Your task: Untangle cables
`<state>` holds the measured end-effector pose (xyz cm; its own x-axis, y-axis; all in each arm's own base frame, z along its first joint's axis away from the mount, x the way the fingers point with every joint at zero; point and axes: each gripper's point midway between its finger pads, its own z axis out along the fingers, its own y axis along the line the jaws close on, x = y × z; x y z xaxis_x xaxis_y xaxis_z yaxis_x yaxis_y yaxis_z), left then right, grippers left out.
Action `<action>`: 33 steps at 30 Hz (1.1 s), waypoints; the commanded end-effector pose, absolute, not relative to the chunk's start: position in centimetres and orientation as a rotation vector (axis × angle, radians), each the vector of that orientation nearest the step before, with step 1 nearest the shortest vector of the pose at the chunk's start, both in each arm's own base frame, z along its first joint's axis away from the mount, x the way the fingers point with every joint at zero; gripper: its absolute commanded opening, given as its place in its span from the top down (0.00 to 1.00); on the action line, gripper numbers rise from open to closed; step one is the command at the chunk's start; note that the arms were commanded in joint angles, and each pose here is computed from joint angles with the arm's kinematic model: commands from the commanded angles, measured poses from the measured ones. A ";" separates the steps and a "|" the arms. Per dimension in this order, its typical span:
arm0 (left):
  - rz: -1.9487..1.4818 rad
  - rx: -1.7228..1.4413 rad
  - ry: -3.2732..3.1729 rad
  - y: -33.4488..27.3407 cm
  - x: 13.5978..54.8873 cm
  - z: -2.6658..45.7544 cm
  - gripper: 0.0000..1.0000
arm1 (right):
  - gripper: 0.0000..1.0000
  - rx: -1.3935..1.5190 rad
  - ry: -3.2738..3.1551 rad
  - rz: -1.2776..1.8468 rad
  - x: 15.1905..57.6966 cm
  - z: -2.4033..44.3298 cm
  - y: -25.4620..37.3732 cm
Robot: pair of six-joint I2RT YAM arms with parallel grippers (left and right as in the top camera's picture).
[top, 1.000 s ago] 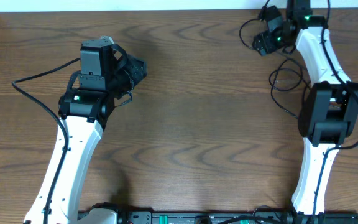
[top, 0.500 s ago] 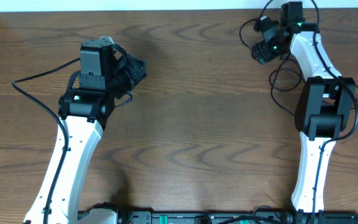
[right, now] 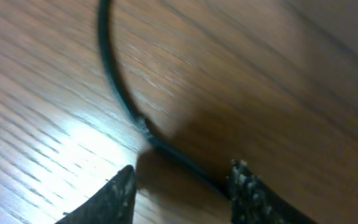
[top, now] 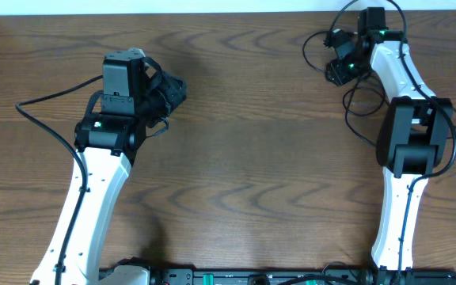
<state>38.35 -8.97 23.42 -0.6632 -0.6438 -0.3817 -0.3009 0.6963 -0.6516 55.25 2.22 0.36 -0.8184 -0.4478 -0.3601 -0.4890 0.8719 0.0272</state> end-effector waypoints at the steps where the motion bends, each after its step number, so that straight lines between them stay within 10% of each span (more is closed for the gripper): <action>1: -0.718 -0.696 2.282 -8.8 38.7 24.1 0.66 | 0.63 -0.449 2.849 -0.050 54.2 -1.3 -2.6; 23: -0.719 -0.696 2.282 -8.8 38.7 24.1 0.66 | 0.86 0.663 2.909 -0.408 46.8 -1.3 -23.5; 33: -0.719 -0.696 2.282 -8.8 38.7 24.1 0.66 | 0.60 0.639 2.824 0.164 48.1 0.6 -21.4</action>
<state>38.33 -8.96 23.40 -0.6668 -0.6362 -0.3880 -0.2945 0.7033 -0.6471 46.76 -24.93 0.39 -0.8595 0.4626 -0.2173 0.4741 0.8805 -0.0011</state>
